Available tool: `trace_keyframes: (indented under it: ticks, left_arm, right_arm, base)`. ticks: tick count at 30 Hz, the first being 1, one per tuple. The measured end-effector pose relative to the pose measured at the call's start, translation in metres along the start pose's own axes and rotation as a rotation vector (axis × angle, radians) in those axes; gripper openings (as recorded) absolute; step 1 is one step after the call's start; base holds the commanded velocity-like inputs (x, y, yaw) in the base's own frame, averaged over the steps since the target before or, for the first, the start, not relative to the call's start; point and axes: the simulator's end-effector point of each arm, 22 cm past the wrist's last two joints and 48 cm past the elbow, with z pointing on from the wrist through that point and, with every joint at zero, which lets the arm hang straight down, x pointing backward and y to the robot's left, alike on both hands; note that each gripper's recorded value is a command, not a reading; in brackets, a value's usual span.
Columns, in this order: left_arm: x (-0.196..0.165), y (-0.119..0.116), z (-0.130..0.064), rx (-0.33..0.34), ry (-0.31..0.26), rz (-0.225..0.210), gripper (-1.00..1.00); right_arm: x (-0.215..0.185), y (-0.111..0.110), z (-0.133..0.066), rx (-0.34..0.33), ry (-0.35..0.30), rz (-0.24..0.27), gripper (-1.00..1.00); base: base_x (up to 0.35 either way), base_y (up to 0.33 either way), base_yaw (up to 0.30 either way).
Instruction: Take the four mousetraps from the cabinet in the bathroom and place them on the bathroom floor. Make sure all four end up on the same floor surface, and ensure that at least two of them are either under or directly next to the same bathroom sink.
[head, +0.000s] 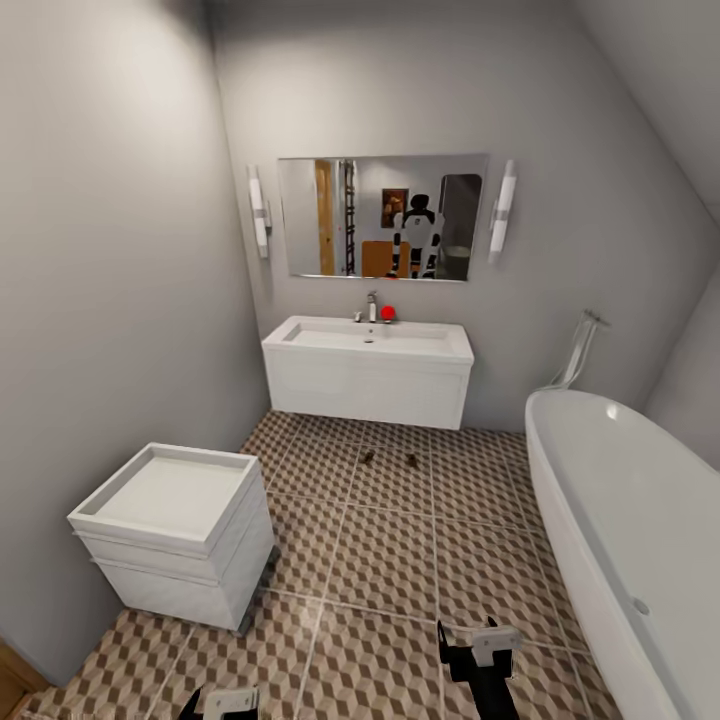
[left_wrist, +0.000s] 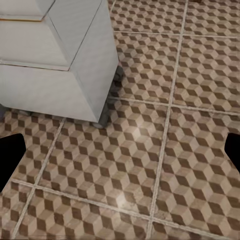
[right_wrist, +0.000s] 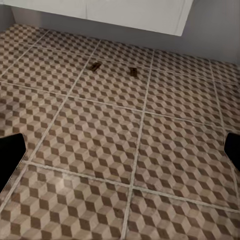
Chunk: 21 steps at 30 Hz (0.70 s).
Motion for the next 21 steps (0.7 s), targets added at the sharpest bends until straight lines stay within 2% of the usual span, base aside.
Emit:
trace_keyframes:
  ticks: [21]
  left_arm:
    - [0.0018,0.0000,-0.0010,0.000,0.003,0.000,1.00]
  right_arm:
    - [0.0005,0.0000,-0.0001,0.000,0.002,0.000,1.00]
  base:
    - [0.000,0.000,0.265]
